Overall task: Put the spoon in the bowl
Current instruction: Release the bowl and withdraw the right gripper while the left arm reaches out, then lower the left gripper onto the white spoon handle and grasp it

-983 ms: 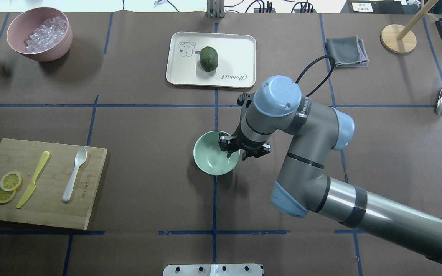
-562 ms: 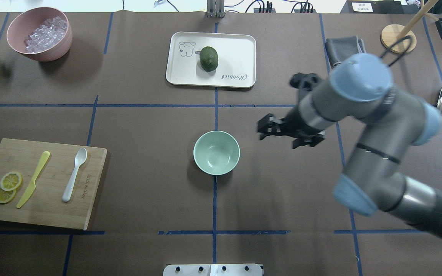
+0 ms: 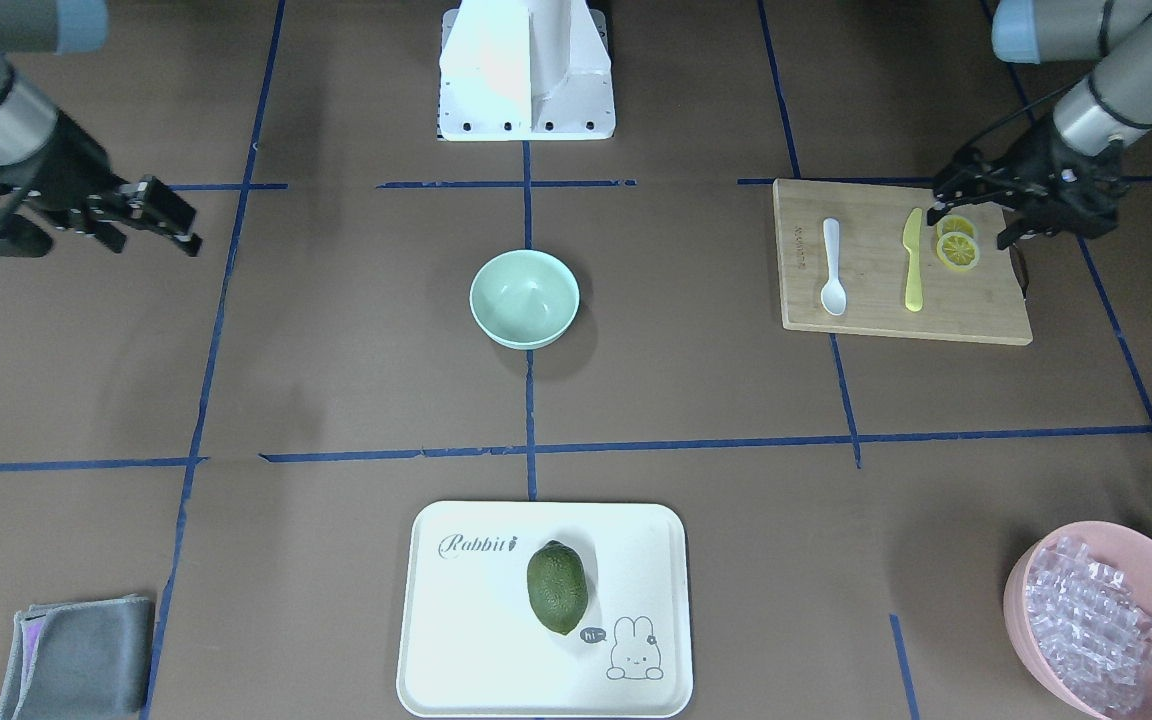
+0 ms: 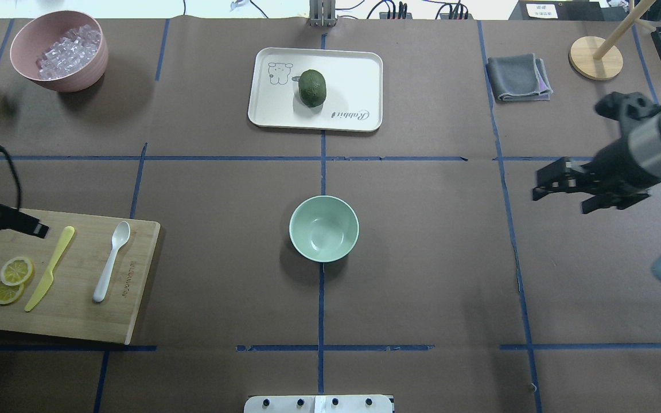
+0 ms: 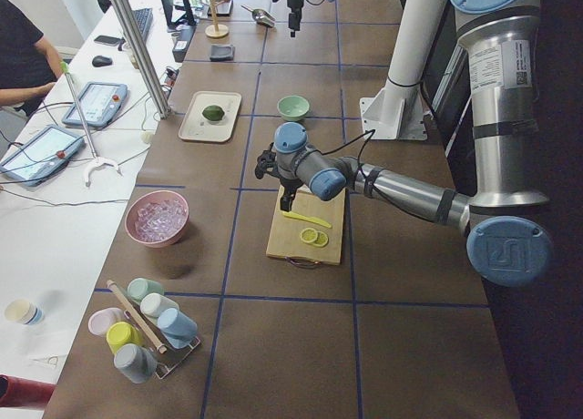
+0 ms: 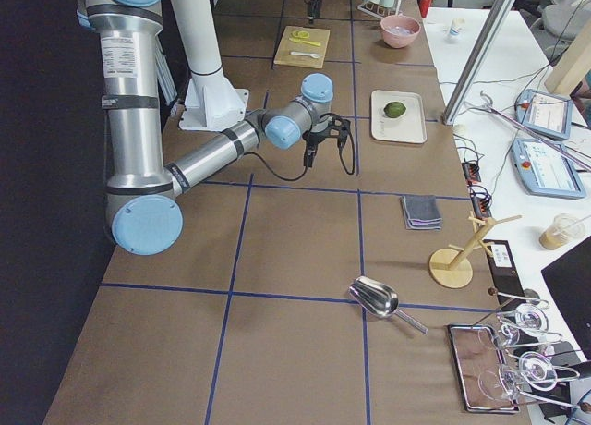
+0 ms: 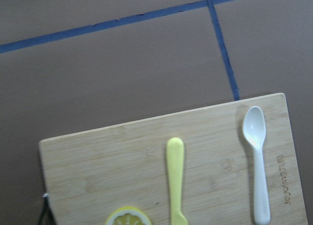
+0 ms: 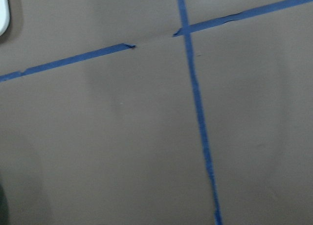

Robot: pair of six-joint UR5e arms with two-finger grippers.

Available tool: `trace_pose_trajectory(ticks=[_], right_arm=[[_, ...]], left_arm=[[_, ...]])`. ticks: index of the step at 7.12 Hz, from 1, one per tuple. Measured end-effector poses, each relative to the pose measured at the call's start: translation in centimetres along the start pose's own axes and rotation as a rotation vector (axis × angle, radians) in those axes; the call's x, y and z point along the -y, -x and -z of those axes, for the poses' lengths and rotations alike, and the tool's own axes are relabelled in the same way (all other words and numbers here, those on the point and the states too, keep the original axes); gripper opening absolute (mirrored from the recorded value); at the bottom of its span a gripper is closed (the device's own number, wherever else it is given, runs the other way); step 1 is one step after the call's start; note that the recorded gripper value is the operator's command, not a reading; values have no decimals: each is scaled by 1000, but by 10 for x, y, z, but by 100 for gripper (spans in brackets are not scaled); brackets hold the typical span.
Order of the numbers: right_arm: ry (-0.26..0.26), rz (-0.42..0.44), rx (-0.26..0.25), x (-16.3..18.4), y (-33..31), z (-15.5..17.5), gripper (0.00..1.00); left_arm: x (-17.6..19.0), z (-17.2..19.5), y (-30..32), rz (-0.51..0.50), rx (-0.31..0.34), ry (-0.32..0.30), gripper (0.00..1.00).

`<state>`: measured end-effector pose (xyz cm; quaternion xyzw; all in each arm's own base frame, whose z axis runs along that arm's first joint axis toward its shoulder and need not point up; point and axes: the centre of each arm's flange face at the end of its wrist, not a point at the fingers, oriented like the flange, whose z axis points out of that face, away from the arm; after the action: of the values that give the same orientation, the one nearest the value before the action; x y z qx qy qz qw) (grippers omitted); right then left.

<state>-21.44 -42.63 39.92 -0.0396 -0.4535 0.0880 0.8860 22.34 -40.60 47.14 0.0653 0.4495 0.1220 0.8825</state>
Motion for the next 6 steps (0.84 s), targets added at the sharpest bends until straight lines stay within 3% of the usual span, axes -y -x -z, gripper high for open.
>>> trace_pose_trajectory(ticks=[3, 6], right_arm=[[-14, 55, -62, 6, -90, 17, 100], [-10, 86, -88, 8, -109, 12, 100]], left_arm=[[20, -37, -63, 28, 33, 39, 99], [20, -80, -91, 9, 116, 88, 93]])
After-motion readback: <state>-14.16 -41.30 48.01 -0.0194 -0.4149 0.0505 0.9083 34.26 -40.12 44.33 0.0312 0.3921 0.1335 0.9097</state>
